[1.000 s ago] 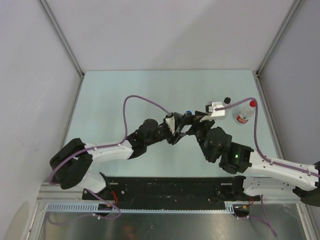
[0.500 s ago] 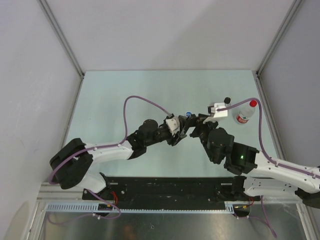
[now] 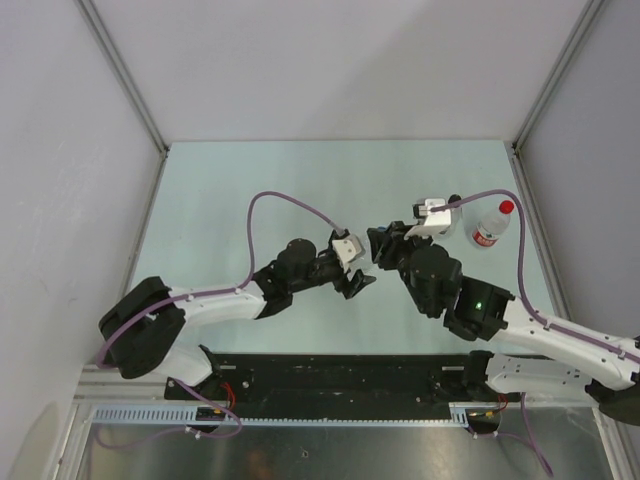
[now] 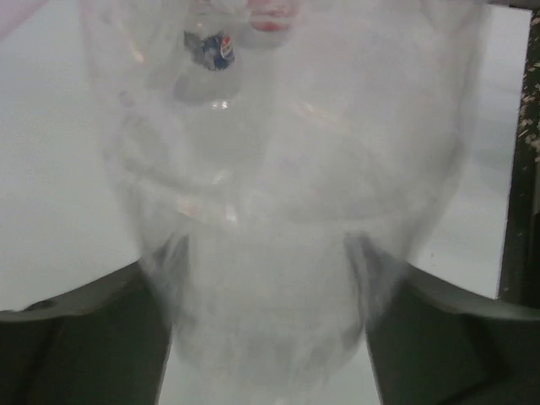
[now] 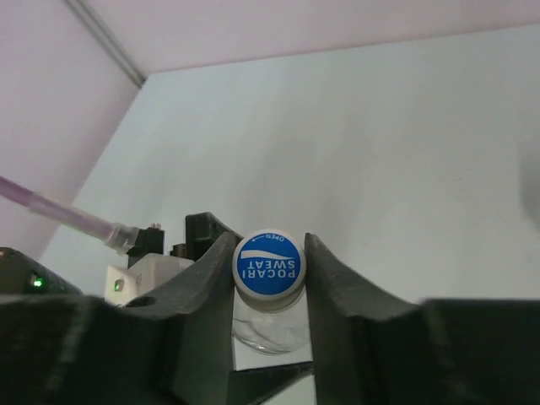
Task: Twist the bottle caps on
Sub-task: Place the plastic bottle at the center of the board.
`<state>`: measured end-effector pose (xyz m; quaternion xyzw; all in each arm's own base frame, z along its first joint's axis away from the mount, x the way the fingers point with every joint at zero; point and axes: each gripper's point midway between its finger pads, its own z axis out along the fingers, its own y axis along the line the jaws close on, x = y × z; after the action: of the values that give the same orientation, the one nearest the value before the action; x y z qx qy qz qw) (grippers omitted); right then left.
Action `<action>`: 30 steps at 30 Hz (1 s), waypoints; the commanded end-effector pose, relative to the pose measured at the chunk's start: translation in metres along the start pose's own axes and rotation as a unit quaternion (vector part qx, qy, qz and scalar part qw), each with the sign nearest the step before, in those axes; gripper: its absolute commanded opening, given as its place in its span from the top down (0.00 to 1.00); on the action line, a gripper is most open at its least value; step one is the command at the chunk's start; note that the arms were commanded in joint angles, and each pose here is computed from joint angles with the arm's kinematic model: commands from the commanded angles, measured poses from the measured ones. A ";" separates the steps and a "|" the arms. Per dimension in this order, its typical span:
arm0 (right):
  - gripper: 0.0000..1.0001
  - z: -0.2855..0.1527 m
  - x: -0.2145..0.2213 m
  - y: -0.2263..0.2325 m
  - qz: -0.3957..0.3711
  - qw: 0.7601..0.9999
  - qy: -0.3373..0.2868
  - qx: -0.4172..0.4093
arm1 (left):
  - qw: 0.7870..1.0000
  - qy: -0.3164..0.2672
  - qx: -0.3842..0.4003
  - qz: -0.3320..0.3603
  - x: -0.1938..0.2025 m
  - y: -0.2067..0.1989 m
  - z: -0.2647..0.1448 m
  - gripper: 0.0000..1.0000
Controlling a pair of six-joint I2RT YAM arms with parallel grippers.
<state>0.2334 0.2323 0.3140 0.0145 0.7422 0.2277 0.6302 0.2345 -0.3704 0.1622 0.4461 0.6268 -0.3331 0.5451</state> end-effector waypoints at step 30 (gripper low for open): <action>0.74 -0.002 -0.003 -0.274 -0.051 0.923 -0.059 0.376 | 0.914 -0.193 -0.248 -0.256 -0.125 0.059 -0.082 0.00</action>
<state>0.2936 -0.0176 0.2151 0.2332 0.7400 -0.1263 0.6181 0.2535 -0.3264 0.3481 0.0997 0.6226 -0.4142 0.6564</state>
